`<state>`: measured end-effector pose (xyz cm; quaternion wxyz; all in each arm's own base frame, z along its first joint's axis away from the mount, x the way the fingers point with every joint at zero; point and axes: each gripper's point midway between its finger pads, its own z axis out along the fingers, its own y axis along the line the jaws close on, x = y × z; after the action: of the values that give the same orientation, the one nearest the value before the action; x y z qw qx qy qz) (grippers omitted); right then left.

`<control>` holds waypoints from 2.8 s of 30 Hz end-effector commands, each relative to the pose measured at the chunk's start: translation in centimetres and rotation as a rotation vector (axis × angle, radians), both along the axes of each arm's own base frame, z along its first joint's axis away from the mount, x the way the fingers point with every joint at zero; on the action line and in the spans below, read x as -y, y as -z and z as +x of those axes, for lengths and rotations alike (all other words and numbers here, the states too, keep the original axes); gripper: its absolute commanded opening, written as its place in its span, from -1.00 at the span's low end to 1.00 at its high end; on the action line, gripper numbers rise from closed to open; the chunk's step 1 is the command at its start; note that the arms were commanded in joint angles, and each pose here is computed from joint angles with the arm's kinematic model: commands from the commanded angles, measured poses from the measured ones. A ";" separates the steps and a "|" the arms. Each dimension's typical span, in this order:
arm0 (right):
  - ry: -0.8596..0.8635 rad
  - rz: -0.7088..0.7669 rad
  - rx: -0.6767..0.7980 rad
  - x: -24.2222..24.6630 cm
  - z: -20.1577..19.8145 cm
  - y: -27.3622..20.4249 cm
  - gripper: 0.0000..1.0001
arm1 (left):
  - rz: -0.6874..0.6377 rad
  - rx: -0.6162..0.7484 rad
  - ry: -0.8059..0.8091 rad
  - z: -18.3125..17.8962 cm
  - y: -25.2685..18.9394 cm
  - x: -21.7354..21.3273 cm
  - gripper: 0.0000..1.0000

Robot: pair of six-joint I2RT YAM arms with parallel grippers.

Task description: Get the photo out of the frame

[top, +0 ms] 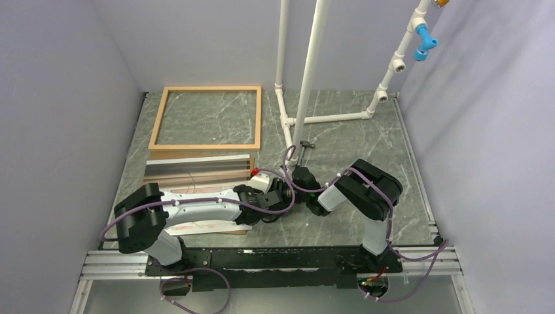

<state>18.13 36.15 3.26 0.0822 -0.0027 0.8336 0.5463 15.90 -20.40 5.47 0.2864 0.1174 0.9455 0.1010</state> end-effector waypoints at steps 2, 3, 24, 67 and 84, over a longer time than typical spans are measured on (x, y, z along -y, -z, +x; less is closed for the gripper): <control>-0.008 -0.005 0.034 -1.1 0.0 -0.1 -0.28 | -0.024 0.047 -0.003 0.5 -1.2 0.3 -0.27; -0.009 -0.005 0.030 -1.3 -0.1 0.0 -0.29 | -0.024 0.047 -0.004 0.5 -1.2 0.3 -0.27; -0.047 0.044 -0.045 -3.4 -1.9 1.1 -0.42 | -0.025 0.048 0.005 0.5 -1.4 0.4 -0.32; -0.010 0.096 0.008 -1.6 -2.5 0.8 -0.46 | -0.029 0.056 0.000 0.3 -1.5 0.1 -0.39; 0.051 0.029 0.063 -2.0 -0.4 1.8 -0.30 | -0.026 0.056 0.000 0.3 -1.6 0.2 -0.41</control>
<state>16.24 38.69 2.52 0.0804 0.0010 0.8034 0.5900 15.83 -20.48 5.86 0.2936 0.1202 0.9433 0.0979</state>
